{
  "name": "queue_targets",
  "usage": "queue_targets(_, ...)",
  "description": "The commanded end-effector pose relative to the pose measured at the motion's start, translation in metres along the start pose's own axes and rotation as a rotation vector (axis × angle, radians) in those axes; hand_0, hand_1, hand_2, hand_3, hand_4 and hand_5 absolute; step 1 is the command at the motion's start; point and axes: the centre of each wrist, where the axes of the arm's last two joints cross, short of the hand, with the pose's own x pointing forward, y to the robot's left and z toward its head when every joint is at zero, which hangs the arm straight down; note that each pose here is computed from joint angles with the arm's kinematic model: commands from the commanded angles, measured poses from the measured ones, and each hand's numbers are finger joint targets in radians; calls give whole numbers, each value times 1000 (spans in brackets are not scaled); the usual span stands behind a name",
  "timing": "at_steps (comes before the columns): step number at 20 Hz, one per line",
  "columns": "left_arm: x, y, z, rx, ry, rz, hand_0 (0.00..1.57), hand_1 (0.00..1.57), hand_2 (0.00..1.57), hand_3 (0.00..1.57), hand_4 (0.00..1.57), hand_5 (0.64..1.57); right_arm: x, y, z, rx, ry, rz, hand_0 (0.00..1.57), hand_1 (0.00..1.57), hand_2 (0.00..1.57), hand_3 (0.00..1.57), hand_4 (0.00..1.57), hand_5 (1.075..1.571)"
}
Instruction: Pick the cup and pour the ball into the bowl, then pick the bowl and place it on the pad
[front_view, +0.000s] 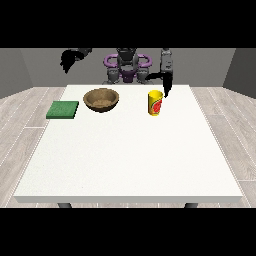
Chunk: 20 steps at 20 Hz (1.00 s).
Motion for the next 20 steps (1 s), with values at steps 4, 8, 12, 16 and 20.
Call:
queue_targets(4,-37,32,-15,3,54,1,0,0,0,0,0,1441,-18,-21,9,8,16,18,0,0,0,0,667,1560)
queue_targets(8,-66,7,-3,-37,81,-22,0,0,0,0,162,1432,-30,-31,0,-41,55,-8,0,0,0,0,672,1562)
queue_targets(12,-68,12,-18,-46,34,-2,0,0,0,0,189,1423,-20,-45,-18,-46,-16,9,0,0,0,0,671,1563)
queue_targets(16,-87,24,-11,11,40,-23,0,0,0,0,363,1464,-25,-44,-5,1,0,2,0,0,0,0,675,1564)
queue_targets(20,-106,5,9,30,92,-119,919,919,1316,1379,1243,1538,-4,-49,-10,32,5,-3,0,0,0,0,662,1569)
